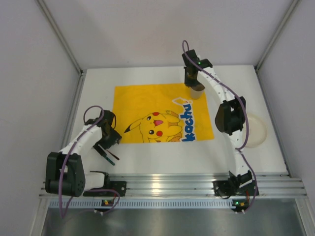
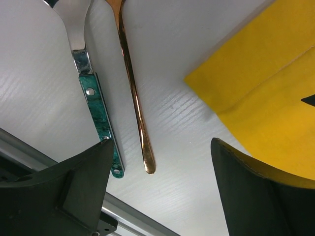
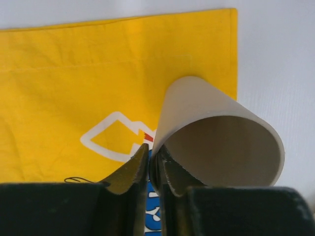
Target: Set the dinner table for one person
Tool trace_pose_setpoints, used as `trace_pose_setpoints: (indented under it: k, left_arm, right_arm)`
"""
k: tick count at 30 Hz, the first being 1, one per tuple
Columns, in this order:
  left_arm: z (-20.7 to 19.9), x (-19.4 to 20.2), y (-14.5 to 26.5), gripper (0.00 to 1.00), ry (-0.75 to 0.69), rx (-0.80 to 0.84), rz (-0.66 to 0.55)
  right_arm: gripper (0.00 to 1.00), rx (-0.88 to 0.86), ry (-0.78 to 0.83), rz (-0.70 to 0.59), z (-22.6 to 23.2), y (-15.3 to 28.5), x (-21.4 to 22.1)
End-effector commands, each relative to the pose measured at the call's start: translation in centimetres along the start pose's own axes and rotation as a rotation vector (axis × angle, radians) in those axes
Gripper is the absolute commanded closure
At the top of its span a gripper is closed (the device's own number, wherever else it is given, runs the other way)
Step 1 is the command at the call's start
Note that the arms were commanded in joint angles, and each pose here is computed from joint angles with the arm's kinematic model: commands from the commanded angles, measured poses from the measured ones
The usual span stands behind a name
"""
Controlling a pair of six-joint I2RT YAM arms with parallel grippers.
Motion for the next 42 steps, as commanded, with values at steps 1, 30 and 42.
trace_pose_setpoints:
  k: [1,30,42]
  left_arm:
    - [-0.2,-0.6,-0.1,0.15,0.033,0.001,-0.041]
    - [1.1,1.9,-6.4,0.94,0.068,-0.143,-0.023]
    - [0.7,-0.4,-0.8,1.00,-0.034,-0.062,-0.070]
  right_arm:
    - [0.81,-0.050,0.005,-0.077,1.9,0.7,-0.6]
    - [0.26,0.003,-0.018,-0.054,-3.8,12.4,2.2]
    - [0.27,0.026,-0.038,-0.093,-4.2,14.6,1.6]
Point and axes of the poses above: each gripper's point midway between its finger pads, its own y axis back along the fingers, its own z axis along the line the jaws close on, x = y × z, the point moved 10 cm from there along y, back along the fingers, and after that the axes turned 7 degrees about -y, right-handed, at the moved point
